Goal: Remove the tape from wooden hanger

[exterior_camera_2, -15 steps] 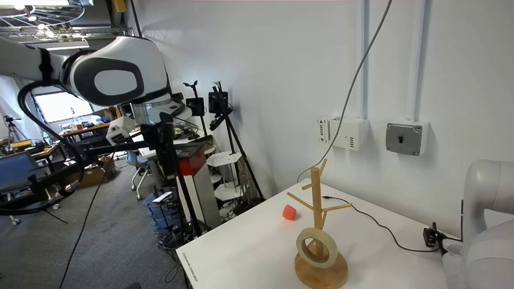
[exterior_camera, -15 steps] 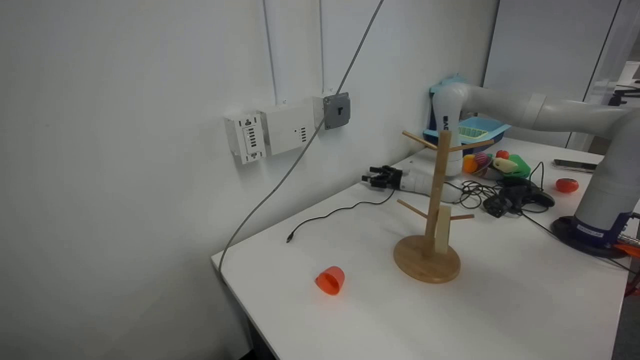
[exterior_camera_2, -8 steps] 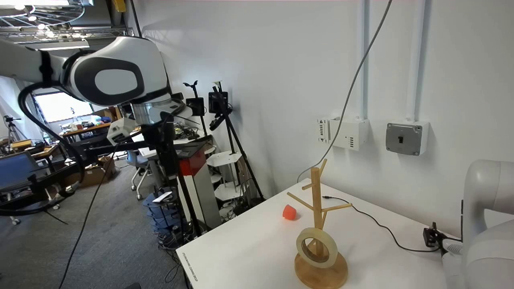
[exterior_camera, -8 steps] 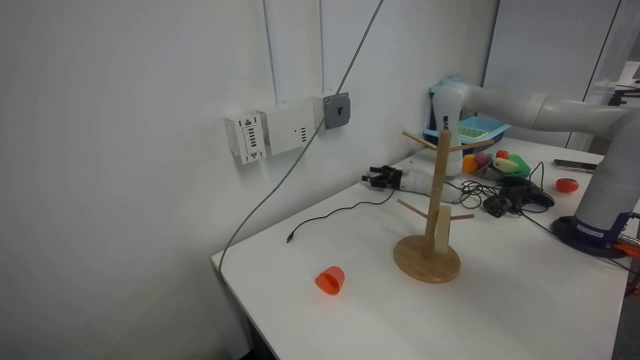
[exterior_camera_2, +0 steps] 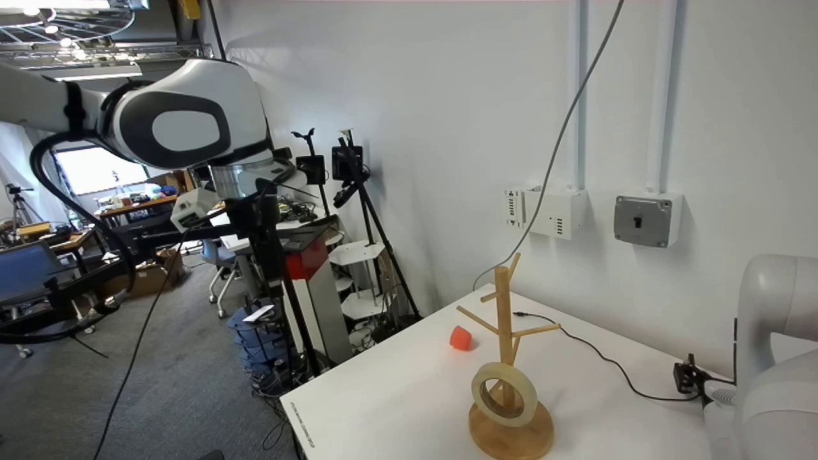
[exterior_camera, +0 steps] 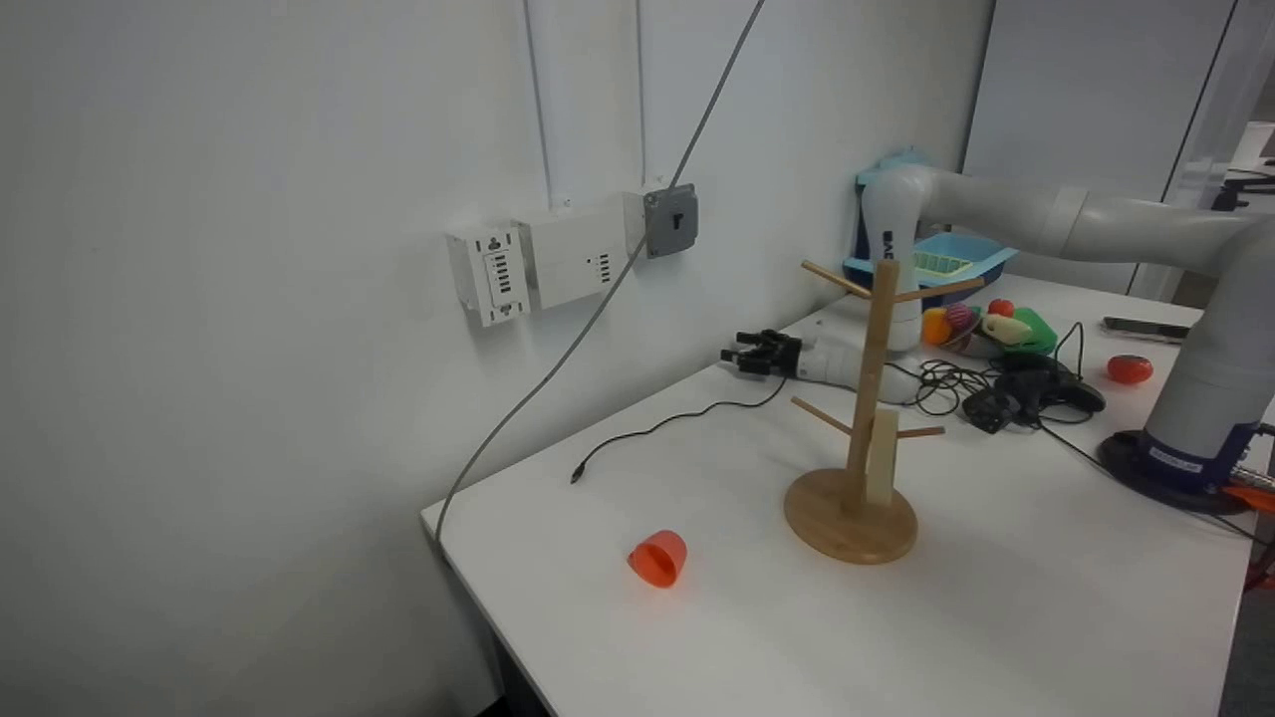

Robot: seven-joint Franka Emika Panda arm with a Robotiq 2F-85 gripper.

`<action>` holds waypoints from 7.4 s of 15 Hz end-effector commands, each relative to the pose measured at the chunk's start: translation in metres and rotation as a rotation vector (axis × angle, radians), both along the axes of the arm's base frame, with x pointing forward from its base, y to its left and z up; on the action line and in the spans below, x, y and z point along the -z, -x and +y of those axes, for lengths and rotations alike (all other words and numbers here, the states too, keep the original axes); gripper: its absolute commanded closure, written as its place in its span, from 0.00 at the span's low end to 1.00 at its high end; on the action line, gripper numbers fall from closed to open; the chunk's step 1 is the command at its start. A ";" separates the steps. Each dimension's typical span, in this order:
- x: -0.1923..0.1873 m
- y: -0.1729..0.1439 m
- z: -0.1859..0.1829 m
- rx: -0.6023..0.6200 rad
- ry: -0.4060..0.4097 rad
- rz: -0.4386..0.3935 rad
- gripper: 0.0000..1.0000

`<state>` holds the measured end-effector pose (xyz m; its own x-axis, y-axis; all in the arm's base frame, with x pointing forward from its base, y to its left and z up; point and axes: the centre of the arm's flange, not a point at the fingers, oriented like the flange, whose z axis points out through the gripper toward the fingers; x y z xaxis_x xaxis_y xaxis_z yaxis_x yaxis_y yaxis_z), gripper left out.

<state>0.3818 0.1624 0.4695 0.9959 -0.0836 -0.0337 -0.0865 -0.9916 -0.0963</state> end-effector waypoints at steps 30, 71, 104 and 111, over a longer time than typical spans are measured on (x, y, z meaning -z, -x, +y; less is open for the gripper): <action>0.003 -0.009 -0.096 0.138 0.030 0.006 0.00; 0.024 -0.019 -0.107 0.140 0.108 -0.042 0.00; 0.023 -0.020 -0.104 0.172 0.134 -0.040 0.00; 0.023 -0.020 -0.104 0.174 0.134 -0.040 0.00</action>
<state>0.4016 0.0587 0.4463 0.9665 -0.2552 0.0286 -0.2560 -0.9663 0.0284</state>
